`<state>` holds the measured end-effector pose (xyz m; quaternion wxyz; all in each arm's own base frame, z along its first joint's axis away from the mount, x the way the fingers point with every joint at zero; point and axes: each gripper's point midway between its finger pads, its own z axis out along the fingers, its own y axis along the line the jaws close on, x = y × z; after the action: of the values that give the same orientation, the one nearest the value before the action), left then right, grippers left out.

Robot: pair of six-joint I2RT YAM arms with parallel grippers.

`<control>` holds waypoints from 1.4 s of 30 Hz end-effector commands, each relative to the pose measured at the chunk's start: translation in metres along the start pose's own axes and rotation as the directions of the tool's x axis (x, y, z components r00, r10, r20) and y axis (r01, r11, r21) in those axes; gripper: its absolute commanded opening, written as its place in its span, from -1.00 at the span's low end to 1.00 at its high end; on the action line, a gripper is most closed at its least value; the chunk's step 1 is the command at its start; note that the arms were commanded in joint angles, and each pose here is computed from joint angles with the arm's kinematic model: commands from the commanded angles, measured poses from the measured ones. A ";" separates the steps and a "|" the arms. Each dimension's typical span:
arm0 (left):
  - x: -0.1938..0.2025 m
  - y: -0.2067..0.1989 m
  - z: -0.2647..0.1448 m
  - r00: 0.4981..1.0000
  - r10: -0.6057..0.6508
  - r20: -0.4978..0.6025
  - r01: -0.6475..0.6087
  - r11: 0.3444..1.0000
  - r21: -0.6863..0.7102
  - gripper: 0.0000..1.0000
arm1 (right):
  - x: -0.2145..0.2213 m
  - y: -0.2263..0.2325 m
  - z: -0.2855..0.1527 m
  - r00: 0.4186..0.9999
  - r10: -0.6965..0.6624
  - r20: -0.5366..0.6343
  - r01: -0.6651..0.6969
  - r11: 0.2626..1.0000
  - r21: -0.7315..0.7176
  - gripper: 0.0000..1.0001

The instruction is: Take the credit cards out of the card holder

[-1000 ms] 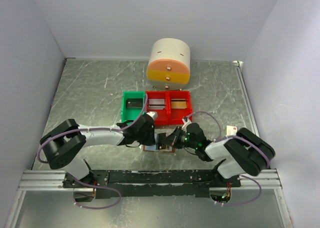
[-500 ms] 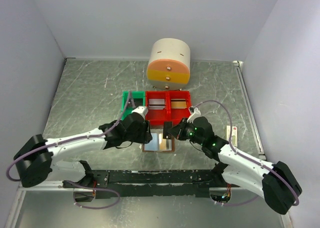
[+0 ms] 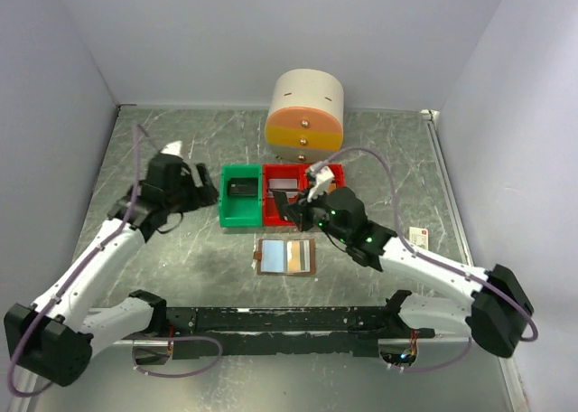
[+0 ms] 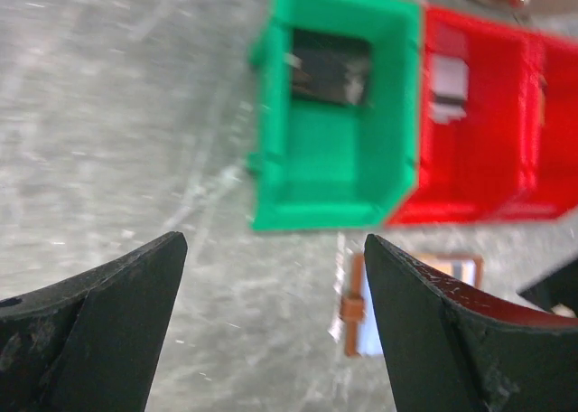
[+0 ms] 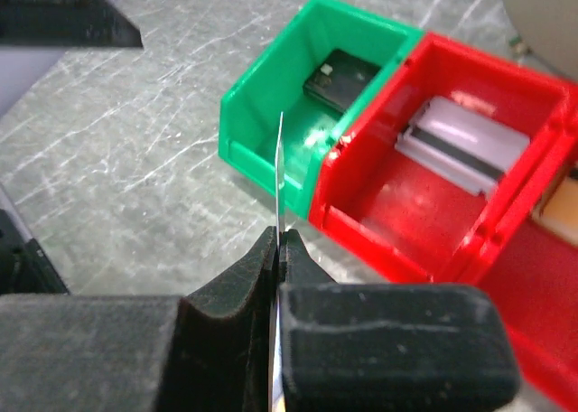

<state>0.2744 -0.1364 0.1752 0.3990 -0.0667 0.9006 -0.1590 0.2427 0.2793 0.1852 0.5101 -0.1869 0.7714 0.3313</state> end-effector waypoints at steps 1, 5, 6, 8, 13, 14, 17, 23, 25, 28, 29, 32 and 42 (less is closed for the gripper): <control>-0.017 0.048 -0.009 0.999 -0.031 -0.033 0.030 0.998 -0.047 0.86 | -0.024 0.004 0.029 0.963 -0.267 0.027 0.266 0.964 0.027 -1.00; -0.025 0.082 -0.013 0.999 -0.037 0.037 0.042 0.990 -0.132 0.95 | -0.031 0.009 0.059 0.930 -0.368 0.006 0.368 0.930 0.014 -1.00; -0.024 0.087 -0.013 0.998 -0.030 0.058 0.039 0.988 -0.151 0.97 | -0.031 0.012 0.067 0.919 -0.394 -0.004 0.394 0.919 -0.003 -1.00; -0.026 0.089 -0.022 0.997 -0.030 0.073 0.042 0.985 -0.167 1.00 | -0.036 0.017 0.082 0.899 -0.437 -0.021 0.437 0.899 -0.023 -1.00; -0.037 0.092 -0.040 0.980 -0.042 0.192 0.077 0.981 -0.176 1.00 | -0.033 0.021 0.122 0.847 -0.528 -0.065 0.525 0.849 -0.060 -1.00; -0.039 0.095 -0.043 0.977 -0.043 0.207 0.083 0.978 -0.190 1.00 | -0.032 0.022 0.129 0.835 -0.546 -0.073 0.542 0.838 -0.070 -1.00; -0.041 0.100 -0.049 0.972 -0.050 0.231 0.102 0.970 -0.221 1.00 | -0.020 0.016 0.150 0.779 -0.612 -0.134 0.605 0.791 -0.092 -1.00; -0.039 0.099 -0.050 0.973 -0.050 0.225 0.099 0.972 -0.212 1.00 | -0.002 -0.003 0.180 0.647 -0.727 -0.229 0.727 0.679 -0.101 -1.00; -0.040 0.098 -0.050 0.972 -0.051 0.229 0.100 0.973 -0.209 1.00 | 0.002 -0.012 0.185 0.603 -0.757 -0.251 0.762 0.640 -0.097 -1.00; -0.040 0.097 -0.051 0.971 -0.050 0.233 0.099 0.974 -0.204 1.00 | 0.009 -0.022 0.193 0.532 -0.800 -0.277 0.811 0.576 -0.104 -1.00; -0.040 0.098 -0.051 0.971 -0.051 0.234 0.100 0.974 -0.204 1.00 | 0.011 -0.025 0.196 0.508 -0.813 -0.284 0.826 0.553 -0.105 -1.00; -0.040 0.097 -0.052 0.971 -0.051 0.235 0.100 0.974 -0.205 1.00 | 0.011 -0.029 0.203 0.450 -0.843 -0.296 0.861 0.497 -0.107 -1.00; -0.040 0.097 -0.051 0.971 -0.051 0.234 0.099 0.975 -0.199 1.00 | 0.038 -0.056 0.229 0.262 -0.902 -0.344 0.939 0.320 -0.126 -0.98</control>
<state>0.2653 -0.0263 0.2026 0.4815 -0.1554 0.8595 -0.0727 0.3970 0.4070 0.0770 0.4675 -0.6137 0.6343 -0.0497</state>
